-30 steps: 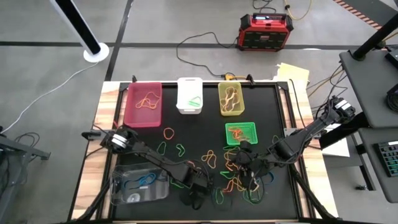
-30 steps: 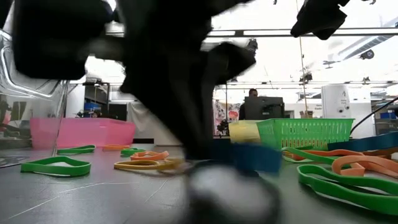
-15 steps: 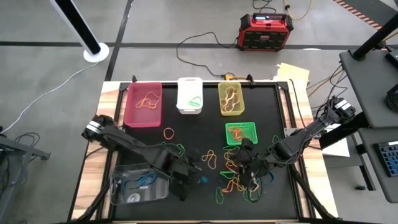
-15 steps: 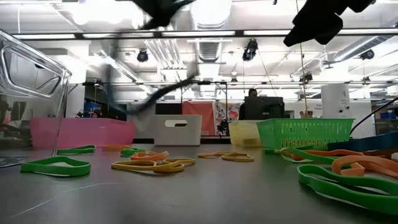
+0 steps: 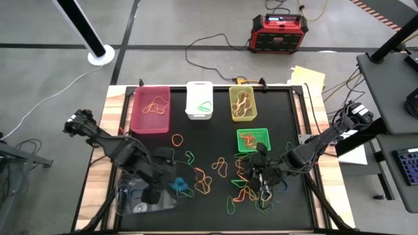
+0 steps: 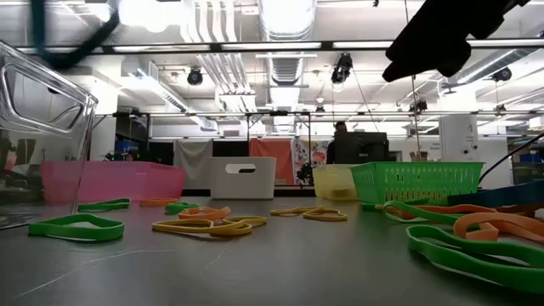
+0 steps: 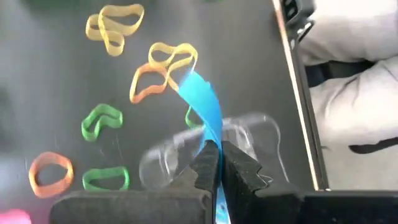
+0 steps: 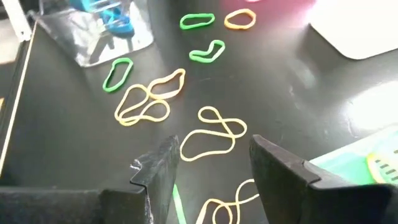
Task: Sort rubber bands into baskets
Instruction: Put the blue rubber band into the transparent bin
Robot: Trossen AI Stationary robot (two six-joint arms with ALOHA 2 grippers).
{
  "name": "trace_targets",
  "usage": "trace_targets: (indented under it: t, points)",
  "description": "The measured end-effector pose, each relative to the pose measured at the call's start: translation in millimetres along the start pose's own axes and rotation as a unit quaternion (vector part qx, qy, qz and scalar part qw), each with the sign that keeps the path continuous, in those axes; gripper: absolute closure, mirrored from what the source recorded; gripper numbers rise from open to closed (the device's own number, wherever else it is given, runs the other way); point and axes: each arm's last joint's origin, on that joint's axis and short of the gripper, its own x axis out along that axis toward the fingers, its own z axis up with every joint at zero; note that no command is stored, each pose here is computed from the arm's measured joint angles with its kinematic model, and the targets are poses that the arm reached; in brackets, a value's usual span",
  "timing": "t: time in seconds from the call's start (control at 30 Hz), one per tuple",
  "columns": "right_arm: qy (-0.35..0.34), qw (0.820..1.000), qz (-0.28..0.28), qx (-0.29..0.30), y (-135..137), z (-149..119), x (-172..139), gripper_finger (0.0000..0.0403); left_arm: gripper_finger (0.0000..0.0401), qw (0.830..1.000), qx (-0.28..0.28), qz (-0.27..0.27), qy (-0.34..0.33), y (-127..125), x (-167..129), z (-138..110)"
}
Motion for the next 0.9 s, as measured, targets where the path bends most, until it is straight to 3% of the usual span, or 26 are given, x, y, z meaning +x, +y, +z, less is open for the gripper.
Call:
trace_targets:
  t: [0.2, 0.4, 0.57, 0.77, 0.9]
  points:
    - [-0.021, 0.999, -0.025, 0.0, 4, -3, 11, 0.0218, 0.0401, 0.999, -0.025, -0.002, 0.029, -9, 14, -31]
    - [-0.013, 0.999, -0.03, -0.016, 11, -13, 27, 0.0217, 0.0401, 0.992, -0.096, -0.049, 0.067, -19, 41, -61]
    - [-0.007, 0.999, -0.037, -0.021, 12, -17, 33, 0.0215, 0.0401, 0.987, -0.123, -0.094, 0.049, -27, 58, -70]
    - [-0.023, 0.999, -0.032, -0.015, 13, -13, 33, 0.0215, 0.0398, 0.99, -0.133, 0.007, 0.041, -16, 85, -86]
    - [-0.035, 0.999, -0.022, -0.008, 14, -9, 32, 0.0213, 0.0383, 0.987, -0.149, 0.034, 0.057, -10, 97, -99]
